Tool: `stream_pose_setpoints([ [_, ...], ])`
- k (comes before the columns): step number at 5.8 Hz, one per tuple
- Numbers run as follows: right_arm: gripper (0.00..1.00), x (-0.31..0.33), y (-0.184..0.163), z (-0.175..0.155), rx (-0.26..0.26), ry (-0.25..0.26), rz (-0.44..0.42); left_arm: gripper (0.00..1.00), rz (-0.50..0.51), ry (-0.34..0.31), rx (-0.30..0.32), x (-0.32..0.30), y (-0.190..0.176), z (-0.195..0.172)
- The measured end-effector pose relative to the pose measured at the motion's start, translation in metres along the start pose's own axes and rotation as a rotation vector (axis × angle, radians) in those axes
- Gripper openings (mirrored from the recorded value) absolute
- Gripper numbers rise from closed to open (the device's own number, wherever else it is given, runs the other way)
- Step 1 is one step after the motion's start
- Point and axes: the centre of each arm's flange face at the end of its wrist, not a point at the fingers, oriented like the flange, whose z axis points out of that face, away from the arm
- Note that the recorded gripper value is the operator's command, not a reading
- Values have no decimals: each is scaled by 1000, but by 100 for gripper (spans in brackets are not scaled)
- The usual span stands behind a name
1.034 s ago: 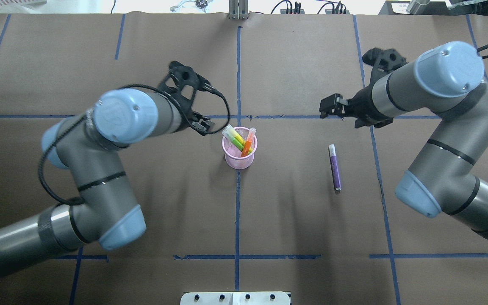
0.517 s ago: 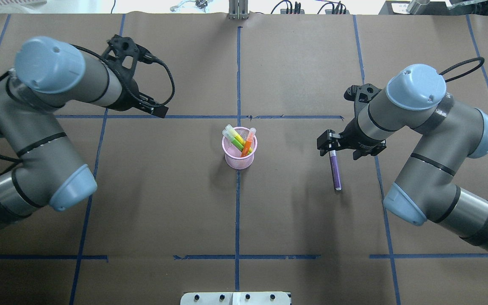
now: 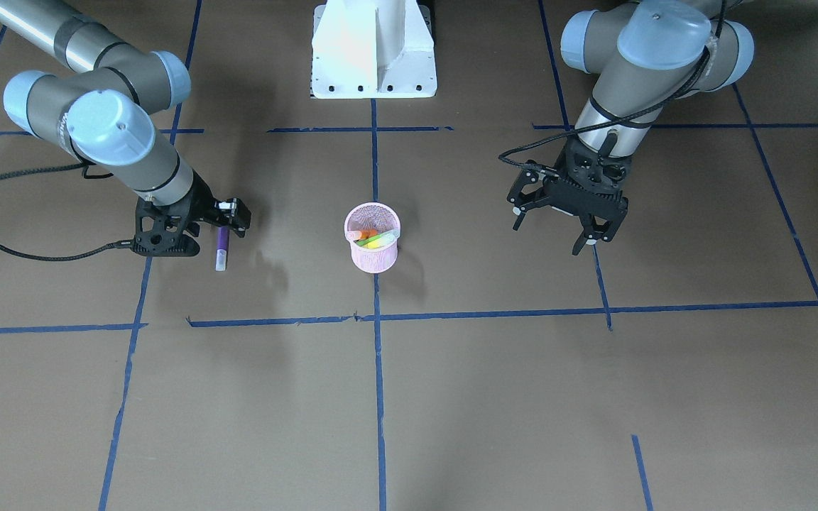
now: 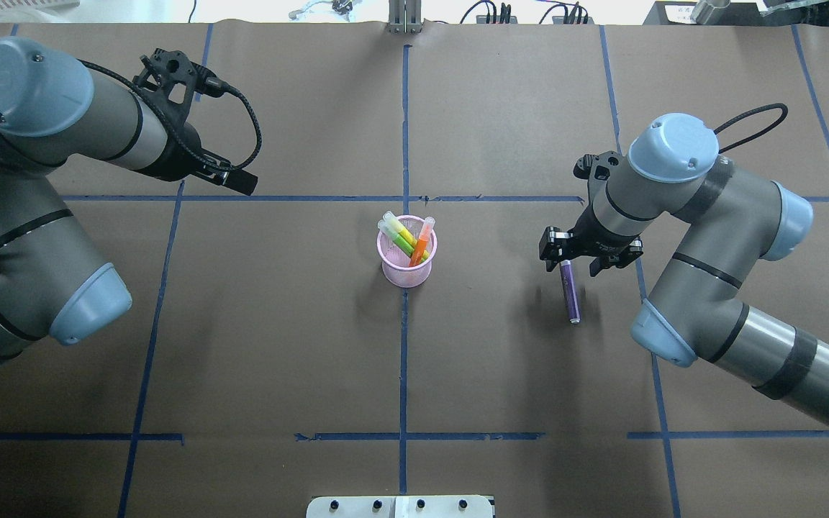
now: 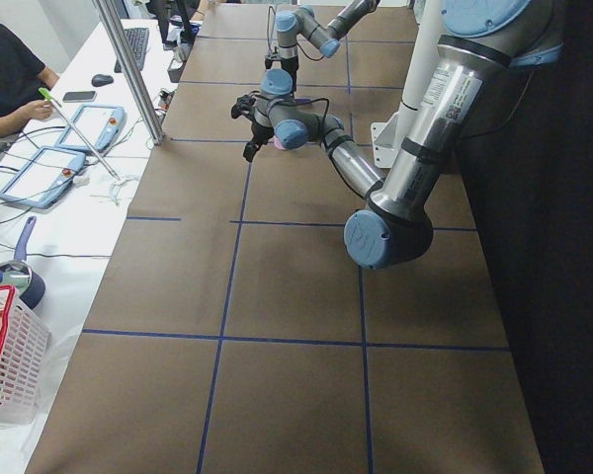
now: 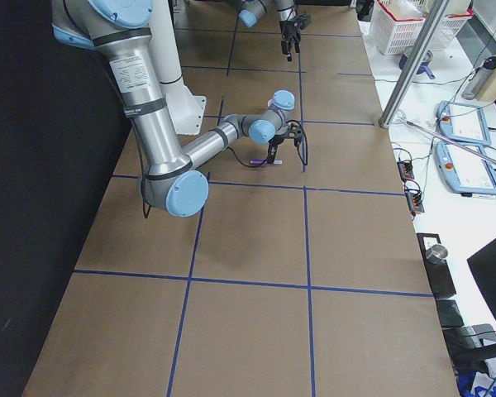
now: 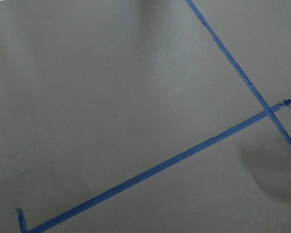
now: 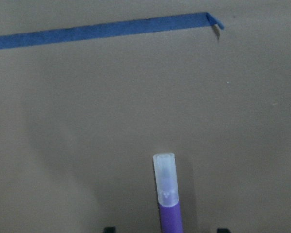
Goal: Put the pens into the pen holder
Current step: 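Lower the right gripper onto the purple marker and close it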
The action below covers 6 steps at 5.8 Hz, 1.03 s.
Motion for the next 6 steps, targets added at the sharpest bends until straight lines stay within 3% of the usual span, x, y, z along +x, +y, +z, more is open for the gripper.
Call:
stream_pose_setpoints([
  [1, 63, -1, -1, 10, -8, 13, 1, 99, 0, 1, 1, 0, 0, -1],
  [2, 36, -2, 0, 16, -15, 20, -1, 99, 0, 1, 2, 0, 0, -1],
  [4, 1, -4, 3, 20, -20, 23, -4, 99, -2, 1, 3, 0, 0, -2],
  [6, 0, -6, 6, 21, -25, 22, -9, 99, -3, 0, 3, -1, 1, -1],
])
